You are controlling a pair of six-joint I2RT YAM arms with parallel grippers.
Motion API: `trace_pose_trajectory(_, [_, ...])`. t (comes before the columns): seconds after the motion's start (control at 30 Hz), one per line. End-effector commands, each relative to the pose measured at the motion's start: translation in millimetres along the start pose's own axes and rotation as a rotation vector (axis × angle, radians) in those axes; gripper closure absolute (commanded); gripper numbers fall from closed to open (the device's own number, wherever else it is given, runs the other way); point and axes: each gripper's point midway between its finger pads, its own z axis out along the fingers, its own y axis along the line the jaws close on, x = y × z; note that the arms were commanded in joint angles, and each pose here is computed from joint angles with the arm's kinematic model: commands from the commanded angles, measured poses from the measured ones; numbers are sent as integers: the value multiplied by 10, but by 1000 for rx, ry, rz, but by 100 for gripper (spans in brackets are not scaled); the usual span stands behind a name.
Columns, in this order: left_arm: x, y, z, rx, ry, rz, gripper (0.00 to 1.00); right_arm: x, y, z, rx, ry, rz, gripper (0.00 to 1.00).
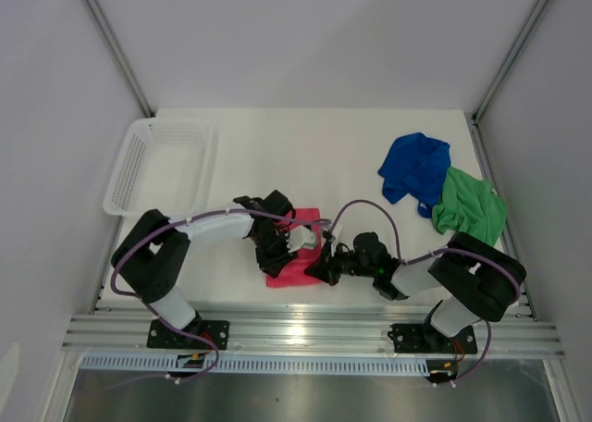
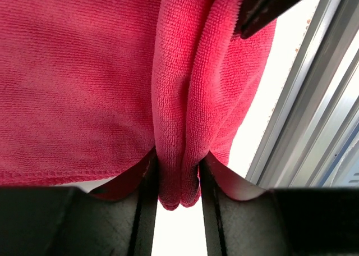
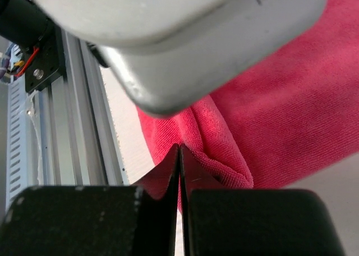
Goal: Roll the towels
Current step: Roll the towel
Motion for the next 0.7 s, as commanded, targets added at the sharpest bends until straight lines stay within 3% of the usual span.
trace_pose_trajectory(0.0, [-152,148,-124,-72,-37,6,63,-215,-101,66,63,-93,3,99])
trace_pose_trajectory(0.43, [-314,336,-498,-243,-90,12,53,-6,-359,115,187,-69,119,99])
trace_pose_trajectory(0.67, [-560,150,-948,-283,-252,51,53,36,-457,106,245,-73,161,99])
